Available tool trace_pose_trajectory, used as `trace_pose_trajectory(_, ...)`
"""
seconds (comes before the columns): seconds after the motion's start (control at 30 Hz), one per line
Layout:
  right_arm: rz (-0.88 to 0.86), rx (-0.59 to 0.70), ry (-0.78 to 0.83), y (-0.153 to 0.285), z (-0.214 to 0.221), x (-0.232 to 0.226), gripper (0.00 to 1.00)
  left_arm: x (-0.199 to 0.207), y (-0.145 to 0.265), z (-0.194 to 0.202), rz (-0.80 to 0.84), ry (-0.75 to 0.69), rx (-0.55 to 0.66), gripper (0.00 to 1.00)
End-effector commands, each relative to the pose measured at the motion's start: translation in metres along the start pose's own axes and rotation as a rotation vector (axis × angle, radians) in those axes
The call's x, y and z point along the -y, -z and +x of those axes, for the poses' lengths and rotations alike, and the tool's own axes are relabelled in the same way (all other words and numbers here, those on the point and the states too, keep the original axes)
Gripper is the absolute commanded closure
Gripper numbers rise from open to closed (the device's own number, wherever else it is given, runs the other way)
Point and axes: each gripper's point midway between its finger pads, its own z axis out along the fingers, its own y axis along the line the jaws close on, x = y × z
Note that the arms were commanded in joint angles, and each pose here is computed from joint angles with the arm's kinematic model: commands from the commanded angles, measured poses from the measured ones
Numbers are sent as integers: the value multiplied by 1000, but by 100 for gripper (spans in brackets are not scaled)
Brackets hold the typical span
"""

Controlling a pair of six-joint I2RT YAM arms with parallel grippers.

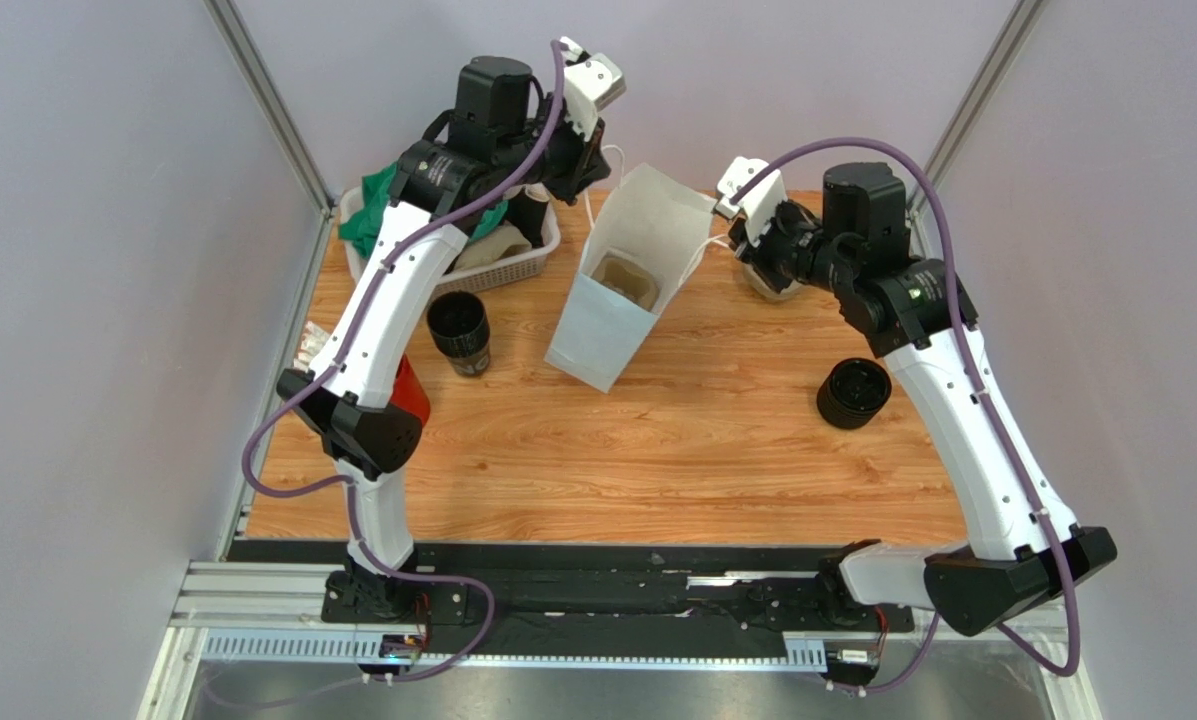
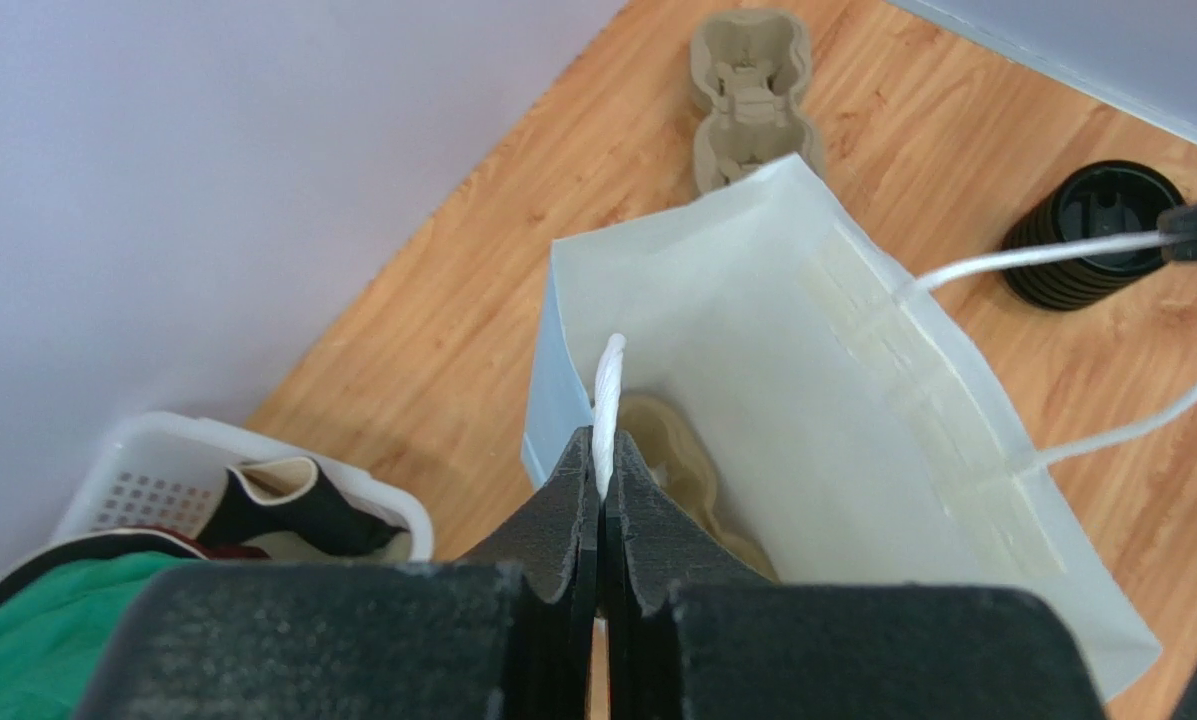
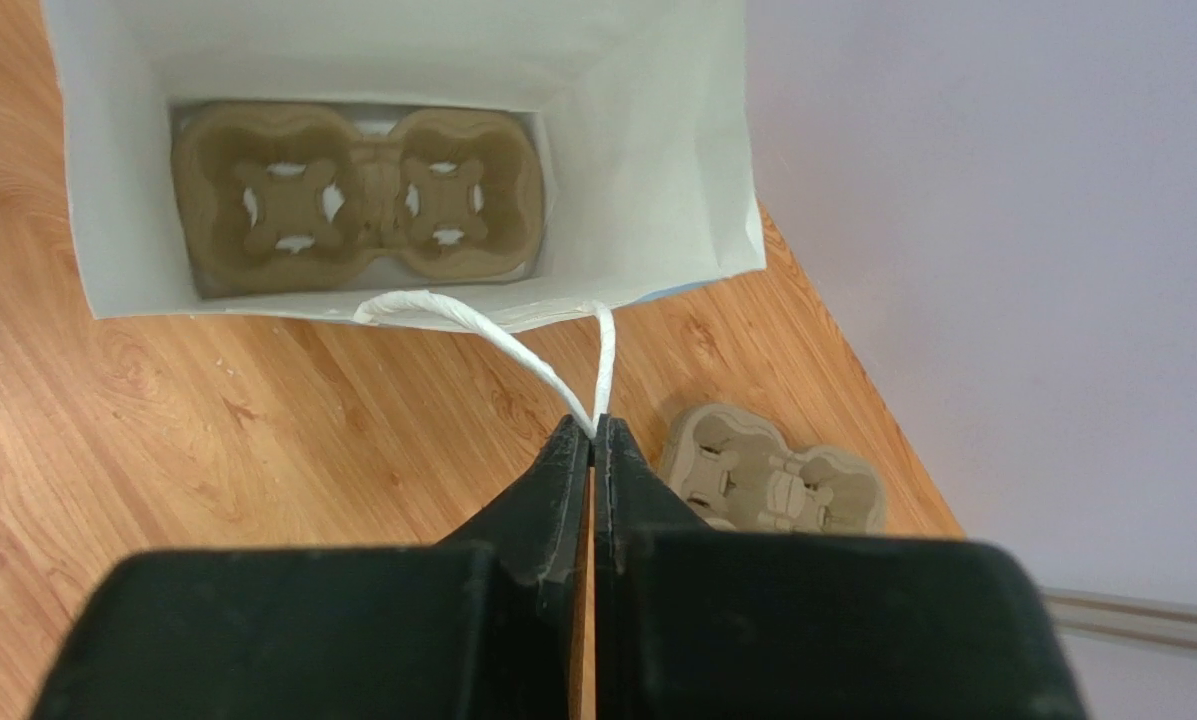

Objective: Pack the takeout coffee

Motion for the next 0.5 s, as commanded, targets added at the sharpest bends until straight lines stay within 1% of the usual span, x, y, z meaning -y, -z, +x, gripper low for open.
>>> trace_pose_trajectory(0.0,-124,-14,16,4,16,-40,100,-6,-12,-3,-25,-80,9,100)
trace_pose_trajectory(0.03,-162,-28,18,3,24,-50,100,-3,-12,0,-14,-83,3,100)
trace_pose_trajectory(0.07,-212,-37,28,2,32,-63,100,0,-17,12,2,-84,-25,100)
trace_pose_trajectory(0.13,-315,-107,25,0,63,-97,100,10,-18,17,31,-103,-34,100)
trace_pose_trajectory(0.17,-343,-130,37,0,73,-108,100,15,-22,30,47,-114,-62,100)
trace_pose_trajectory(0.2,-401,-171,51,2,91,-129,100,21,-23,32,64,-127,-65,100)
trace_pose_trajectory(0.23,-427,-184,61,4,97,-138,100,26,-18,30,68,-141,-58,100)
trace_pose_trajectory(0.27,-457,-190,67,6,101,-148,100,30,-20,39,83,-155,-76,100)
trace_pose_trajectory(0.33,-509,-218,53,13,114,-165,100,43,-12,36,119,-181,-63,100)
trace_pose_trajectory(0.37,-543,-216,54,15,115,-175,100,51,-12,43,144,-192,-76,100)
trace_pose_trajectory(0.43,-573,-231,57,20,122,-186,100,62,-3,41,174,-209,-63,100)
trace_pose_trajectory(0.47,-591,-230,69,21,122,-193,100,68,-3,49,196,-219,-78,100)
